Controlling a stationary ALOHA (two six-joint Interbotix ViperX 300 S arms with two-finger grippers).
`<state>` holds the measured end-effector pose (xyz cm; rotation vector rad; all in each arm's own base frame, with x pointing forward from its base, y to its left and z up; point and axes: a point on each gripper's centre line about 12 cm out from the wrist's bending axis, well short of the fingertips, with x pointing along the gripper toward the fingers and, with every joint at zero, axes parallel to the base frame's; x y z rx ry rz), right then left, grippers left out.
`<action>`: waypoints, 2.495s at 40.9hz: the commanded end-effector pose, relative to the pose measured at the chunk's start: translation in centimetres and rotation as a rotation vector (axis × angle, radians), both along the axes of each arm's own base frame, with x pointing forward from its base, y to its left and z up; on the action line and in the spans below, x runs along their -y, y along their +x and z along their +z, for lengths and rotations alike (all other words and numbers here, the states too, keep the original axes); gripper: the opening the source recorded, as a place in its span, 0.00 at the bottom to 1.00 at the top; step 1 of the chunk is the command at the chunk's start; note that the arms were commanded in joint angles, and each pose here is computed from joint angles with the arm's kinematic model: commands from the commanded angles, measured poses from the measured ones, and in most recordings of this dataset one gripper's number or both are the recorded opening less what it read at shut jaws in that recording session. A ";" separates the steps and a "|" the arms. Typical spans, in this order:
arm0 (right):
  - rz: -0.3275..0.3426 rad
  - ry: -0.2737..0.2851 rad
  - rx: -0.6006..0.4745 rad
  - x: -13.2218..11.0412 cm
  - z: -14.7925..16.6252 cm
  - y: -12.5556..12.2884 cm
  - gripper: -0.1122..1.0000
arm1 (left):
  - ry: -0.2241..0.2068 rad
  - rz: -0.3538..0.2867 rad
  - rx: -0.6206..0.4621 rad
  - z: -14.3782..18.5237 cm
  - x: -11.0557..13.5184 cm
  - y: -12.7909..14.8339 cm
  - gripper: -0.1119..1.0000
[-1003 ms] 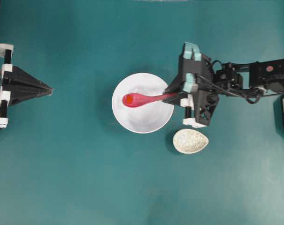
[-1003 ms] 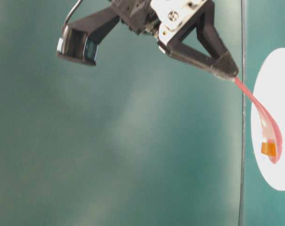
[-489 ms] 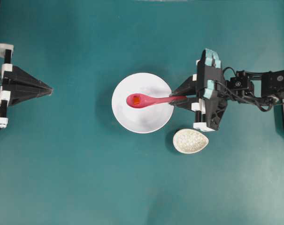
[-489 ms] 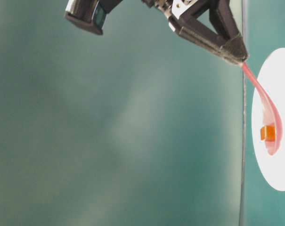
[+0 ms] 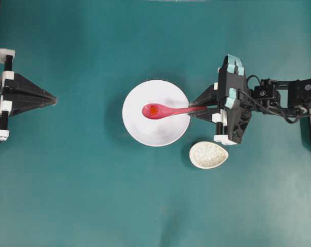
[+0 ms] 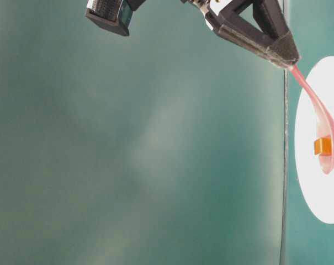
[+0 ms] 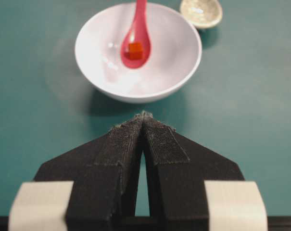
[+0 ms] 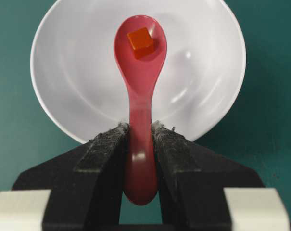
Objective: Grip the spoon and scoop the red block from the bowl with right arm.
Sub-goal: 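Raise the spoon with the red cube above the bowl, then hold the spoon with the cube steady above the bowl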
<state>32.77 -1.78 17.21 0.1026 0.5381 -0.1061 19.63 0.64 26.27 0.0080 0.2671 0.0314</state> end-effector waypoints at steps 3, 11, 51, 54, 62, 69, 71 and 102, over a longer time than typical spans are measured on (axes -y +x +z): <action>0.000 0.000 0.041 -0.1 1.2 0.2 0.33 | 0.005 0.001 0.009 0.6 0.0 0.2 0.10; -0.001 -0.002 0.050 0.0 1.4 0.3 0.33 | 0.003 0.001 0.001 0.4 0.0 0.2 0.10; 0.029 0.016 0.107 -0.5 7.2 -0.9 0.33 | 0.002 0.001 0.001 0.4 0.0 0.3 0.10; 0.026 0.017 0.115 -0.4 7.6 -0.9 0.33 | 0.003 0.001 0.001 0.4 0.0 0.3 0.10; 0.018 0.017 0.130 0.0 8.7 -1.0 0.33 | 0.002 0.001 0.003 0.4 0.0 0.3 0.10; 0.016 0.018 0.135 0.2 9.6 -1.1 0.33 | 0.002 0.001 0.003 0.4 0.0 0.3 0.10; 0.019 0.018 0.132 0.1 9.8 -1.1 0.33 | 0.002 0.001 0.003 0.4 0.0 0.3 0.10; 0.027 0.020 0.150 0.0 11.4 -1.2 0.33 | 0.003 0.001 0.003 0.4 0.0 0.3 0.10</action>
